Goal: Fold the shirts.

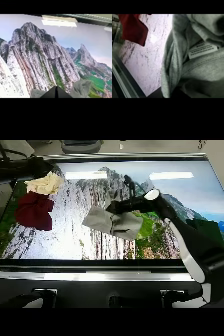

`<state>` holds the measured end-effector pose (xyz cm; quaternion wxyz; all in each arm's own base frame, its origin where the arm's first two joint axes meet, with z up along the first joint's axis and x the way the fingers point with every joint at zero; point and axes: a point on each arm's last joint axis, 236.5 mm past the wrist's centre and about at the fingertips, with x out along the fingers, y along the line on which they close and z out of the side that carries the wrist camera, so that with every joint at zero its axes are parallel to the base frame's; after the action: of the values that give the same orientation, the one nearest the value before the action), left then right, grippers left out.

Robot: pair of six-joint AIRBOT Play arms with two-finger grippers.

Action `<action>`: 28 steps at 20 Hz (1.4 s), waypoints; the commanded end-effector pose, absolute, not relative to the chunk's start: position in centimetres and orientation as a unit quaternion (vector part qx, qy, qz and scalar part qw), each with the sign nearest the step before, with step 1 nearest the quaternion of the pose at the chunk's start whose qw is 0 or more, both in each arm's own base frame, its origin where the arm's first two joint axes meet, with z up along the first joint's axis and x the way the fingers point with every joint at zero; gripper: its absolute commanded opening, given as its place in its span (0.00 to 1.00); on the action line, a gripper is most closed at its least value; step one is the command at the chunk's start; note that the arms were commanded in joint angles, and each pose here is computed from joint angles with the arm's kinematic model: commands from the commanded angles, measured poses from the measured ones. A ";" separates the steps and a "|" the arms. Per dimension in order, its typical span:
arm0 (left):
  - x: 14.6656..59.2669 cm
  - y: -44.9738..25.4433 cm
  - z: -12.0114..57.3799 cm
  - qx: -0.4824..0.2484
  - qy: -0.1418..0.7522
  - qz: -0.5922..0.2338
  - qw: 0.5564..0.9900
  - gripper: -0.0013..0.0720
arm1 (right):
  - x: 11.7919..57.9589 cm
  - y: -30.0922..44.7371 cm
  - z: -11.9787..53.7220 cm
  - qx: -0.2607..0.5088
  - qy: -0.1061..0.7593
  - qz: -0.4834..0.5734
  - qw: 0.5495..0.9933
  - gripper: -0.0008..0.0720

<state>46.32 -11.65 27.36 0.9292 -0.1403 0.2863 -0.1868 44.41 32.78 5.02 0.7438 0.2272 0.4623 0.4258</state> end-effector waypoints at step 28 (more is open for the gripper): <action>45.8 -8.8 23.0 -0.093 0.329 -0.143 0.929 0.06 | 46.5 7.0 6.7 0.225 0.449 0.268 0.823 0.07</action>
<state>45.82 -8.83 23.00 0.9281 -0.1004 0.3299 -0.1406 46.22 13.50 1.47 0.7834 0.2835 0.4625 0.3032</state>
